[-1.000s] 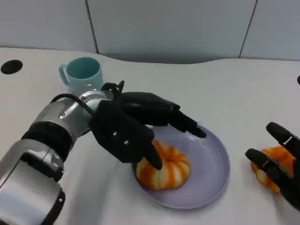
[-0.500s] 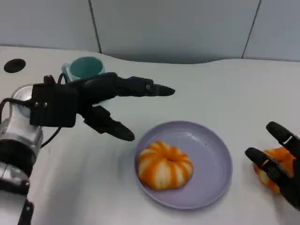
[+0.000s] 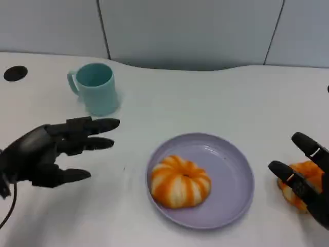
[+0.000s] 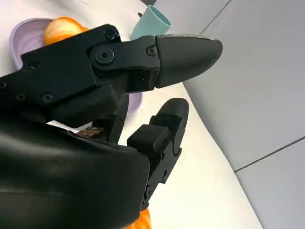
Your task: Grasp the bread from the table and place it into the plate.
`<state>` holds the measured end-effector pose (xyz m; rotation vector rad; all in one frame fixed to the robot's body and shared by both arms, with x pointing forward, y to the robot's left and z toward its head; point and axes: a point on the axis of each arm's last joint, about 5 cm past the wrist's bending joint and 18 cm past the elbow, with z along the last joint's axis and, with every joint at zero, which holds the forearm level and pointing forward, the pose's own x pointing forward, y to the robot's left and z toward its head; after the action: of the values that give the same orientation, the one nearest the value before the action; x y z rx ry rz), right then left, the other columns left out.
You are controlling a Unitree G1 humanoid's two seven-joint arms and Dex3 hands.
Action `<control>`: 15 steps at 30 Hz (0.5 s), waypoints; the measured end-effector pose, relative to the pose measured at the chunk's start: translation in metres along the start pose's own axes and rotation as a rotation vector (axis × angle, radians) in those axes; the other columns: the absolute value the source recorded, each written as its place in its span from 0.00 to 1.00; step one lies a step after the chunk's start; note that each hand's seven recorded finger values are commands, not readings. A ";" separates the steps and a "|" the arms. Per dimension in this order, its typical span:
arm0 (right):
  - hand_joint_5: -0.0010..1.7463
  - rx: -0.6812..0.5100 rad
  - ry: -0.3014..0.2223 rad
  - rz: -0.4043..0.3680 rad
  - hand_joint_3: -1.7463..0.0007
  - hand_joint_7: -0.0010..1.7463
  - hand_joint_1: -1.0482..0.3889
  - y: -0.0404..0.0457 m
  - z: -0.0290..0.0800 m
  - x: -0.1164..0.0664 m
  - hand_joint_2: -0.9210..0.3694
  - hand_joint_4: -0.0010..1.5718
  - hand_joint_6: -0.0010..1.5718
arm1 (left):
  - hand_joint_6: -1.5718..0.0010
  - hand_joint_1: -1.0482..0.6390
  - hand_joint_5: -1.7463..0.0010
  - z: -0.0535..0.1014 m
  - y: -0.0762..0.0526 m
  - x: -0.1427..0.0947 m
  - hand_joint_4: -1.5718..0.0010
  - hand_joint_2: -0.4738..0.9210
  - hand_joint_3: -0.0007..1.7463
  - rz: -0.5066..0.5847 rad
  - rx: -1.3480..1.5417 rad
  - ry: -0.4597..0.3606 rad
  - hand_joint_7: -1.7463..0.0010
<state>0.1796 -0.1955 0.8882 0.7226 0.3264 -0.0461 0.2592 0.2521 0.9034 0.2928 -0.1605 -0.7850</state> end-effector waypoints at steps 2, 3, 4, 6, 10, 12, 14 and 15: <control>0.51 0.000 0.000 -0.002 0.82 0.21 0.49 -0.0004 0.000 0.000 0.00 0.34 0.44 | 0.58 0.22 0.43 -0.004 -0.003 -0.006 0.71 1.00 0.11 0.027 -0.020 0.025 0.93; 0.51 0.000 0.001 -0.001 0.82 0.21 0.49 -0.0004 0.000 0.000 0.00 0.34 0.44 | 0.55 0.23 0.36 -0.007 -0.004 -0.008 0.72 1.00 0.10 0.039 -0.040 0.048 0.91; 0.52 0.001 0.001 -0.001 0.81 0.21 0.49 -0.0005 0.000 0.000 0.00 0.34 0.43 | 0.55 0.25 0.25 -0.009 -0.006 -0.010 0.73 1.00 0.09 0.053 -0.061 0.076 0.78; 0.52 0.001 0.003 -0.002 0.80 0.21 0.49 -0.0008 0.000 0.000 0.00 0.34 0.43 | 0.66 0.25 0.07 -0.015 -0.010 -0.015 0.75 1.00 0.06 0.083 -0.115 0.143 0.37; 0.52 0.002 0.004 -0.002 0.80 0.21 0.49 -0.0009 -0.001 0.000 0.00 0.34 0.43 | 0.71 0.27 0.00 -0.023 -0.021 -0.021 0.67 1.00 0.02 0.138 -0.241 0.314 0.06; 0.52 0.002 0.004 -0.001 0.81 0.21 0.49 -0.0009 -0.001 0.000 0.00 0.34 0.44 | 0.72 0.29 0.00 -0.024 -0.025 -0.022 0.65 1.00 0.02 0.147 -0.303 0.377 0.02; 0.52 0.002 0.004 -0.001 0.82 0.21 0.49 -0.0008 -0.001 0.000 0.00 0.34 0.44 | 0.70 0.33 0.00 -0.025 -0.029 -0.024 0.60 1.00 0.04 0.157 -0.346 0.430 0.00; 0.52 0.001 0.004 -0.001 0.82 0.21 0.49 -0.0008 -0.001 0.000 0.00 0.34 0.43 | 0.69 0.34 0.00 -0.024 -0.030 -0.023 0.58 1.00 0.05 0.159 -0.339 0.450 0.00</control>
<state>0.1796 -0.1957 0.8872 0.7239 0.3305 -0.0458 0.2288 0.2532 0.8698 0.1263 0.3667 -0.5597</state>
